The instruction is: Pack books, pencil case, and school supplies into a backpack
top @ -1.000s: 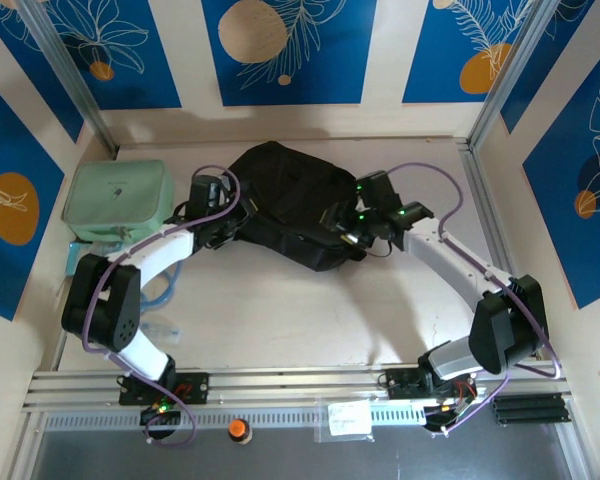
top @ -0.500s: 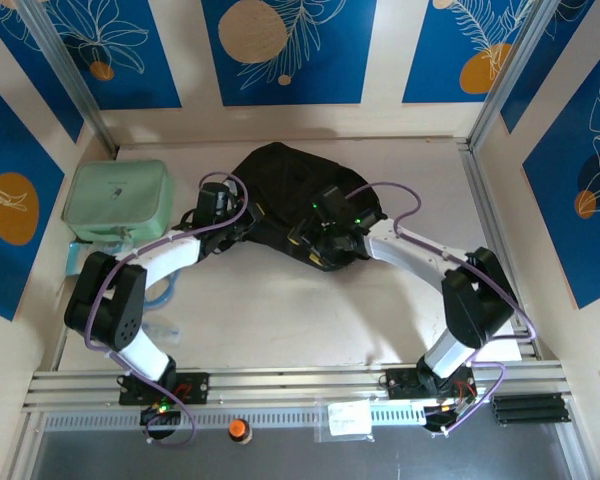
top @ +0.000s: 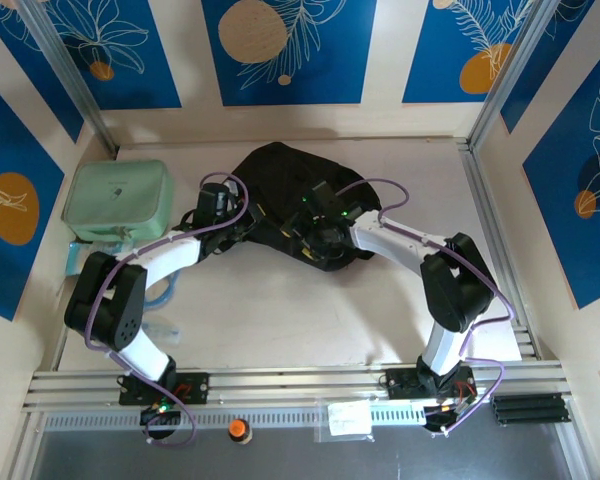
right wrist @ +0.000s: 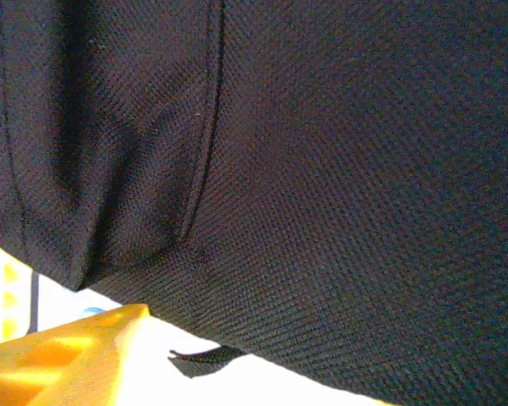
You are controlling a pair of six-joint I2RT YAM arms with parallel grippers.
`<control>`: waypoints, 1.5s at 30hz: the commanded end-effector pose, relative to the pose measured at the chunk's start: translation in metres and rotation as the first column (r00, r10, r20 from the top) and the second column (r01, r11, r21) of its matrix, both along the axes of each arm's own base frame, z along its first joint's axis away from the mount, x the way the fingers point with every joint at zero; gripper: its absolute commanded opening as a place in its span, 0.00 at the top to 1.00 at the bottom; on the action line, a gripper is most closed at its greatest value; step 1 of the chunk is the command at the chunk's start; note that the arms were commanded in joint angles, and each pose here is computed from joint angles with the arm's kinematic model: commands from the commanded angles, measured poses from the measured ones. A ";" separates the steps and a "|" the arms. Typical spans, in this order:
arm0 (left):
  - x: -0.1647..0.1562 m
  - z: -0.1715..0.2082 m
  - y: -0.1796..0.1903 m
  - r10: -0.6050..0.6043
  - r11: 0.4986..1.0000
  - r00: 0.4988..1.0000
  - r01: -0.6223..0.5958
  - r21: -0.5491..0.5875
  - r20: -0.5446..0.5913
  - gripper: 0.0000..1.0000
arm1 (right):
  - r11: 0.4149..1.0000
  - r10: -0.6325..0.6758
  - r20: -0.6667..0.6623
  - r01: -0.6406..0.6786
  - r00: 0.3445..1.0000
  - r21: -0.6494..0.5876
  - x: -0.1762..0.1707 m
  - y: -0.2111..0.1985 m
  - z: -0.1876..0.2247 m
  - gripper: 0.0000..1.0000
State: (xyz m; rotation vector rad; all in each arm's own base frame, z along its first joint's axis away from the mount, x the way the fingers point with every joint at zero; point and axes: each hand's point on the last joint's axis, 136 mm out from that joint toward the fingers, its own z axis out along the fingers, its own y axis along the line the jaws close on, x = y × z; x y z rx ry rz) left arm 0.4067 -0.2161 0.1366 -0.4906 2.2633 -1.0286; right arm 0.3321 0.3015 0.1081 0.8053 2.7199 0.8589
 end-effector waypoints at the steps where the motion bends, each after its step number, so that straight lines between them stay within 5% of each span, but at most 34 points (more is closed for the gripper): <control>1: 0.000 0.028 -0.017 -0.070 0.997 0.994 0.073 -0.034 0.089 1.00 | 1.000 -0.005 -0.014 0.005 1.000 -0.028 -0.002 -0.004 -0.007 0.41; 15: 0.005 0.031 -0.017 -0.063 0.998 0.994 0.065 -0.026 0.090 1.00 | 0.991 0.072 0.028 -0.068 0.997 -0.114 -0.019 -0.025 -0.007 0.68; 29: 0.005 0.034 -0.020 -0.080 0.996 0.992 0.083 -0.027 0.094 1.00 | 0.949 0.102 0.089 -0.070 0.991 -0.307 -0.028 -0.032 0.000 0.59; 45: 0.004 0.033 -0.022 -0.088 0.995 0.992 0.091 -0.032 0.086 1.00 | 0.902 0.186 0.119 -0.121 0.975 -0.415 -0.010 -0.020 0.006 0.63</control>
